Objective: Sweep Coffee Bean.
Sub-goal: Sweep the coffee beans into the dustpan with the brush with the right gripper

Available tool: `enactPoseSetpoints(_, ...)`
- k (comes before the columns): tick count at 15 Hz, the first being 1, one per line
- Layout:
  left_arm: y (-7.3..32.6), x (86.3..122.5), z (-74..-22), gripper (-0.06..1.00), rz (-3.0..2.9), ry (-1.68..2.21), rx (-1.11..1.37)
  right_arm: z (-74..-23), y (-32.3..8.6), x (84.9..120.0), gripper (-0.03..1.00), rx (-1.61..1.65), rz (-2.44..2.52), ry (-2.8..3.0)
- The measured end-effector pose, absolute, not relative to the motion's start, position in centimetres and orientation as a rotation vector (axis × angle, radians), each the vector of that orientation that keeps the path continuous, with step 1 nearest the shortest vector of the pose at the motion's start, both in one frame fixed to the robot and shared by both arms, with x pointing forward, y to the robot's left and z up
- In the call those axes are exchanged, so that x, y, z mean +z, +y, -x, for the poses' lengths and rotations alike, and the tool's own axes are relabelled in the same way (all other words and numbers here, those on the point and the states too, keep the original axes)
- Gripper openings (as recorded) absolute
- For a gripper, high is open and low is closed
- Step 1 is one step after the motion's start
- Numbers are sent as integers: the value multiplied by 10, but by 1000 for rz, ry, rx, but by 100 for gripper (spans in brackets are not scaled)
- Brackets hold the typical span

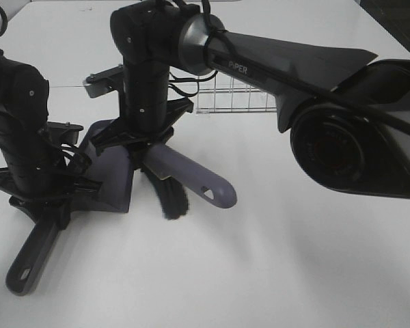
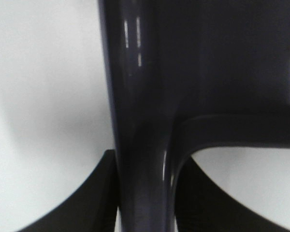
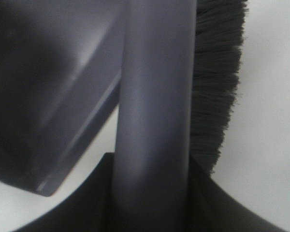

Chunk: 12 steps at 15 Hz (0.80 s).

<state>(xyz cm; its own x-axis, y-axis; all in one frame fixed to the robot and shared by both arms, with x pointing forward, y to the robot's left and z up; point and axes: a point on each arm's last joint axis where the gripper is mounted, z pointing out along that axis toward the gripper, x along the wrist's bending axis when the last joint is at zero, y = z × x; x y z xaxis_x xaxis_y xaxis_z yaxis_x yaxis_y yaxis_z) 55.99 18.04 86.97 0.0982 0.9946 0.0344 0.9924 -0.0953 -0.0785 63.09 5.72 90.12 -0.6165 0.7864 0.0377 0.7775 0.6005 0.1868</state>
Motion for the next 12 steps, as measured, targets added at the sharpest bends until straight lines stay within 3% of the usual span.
enactPoseSetpoints(6, 180, 870, -560, 26, 2264, -2059, 43, -631, 68, 939, 28, 413, -1285, 2697)
enactPoseSetpoints(12, 180, 870, -560, 26, 2264, -2059, 43, -642, 32, 1037, 28, 444, -1122, 2395)
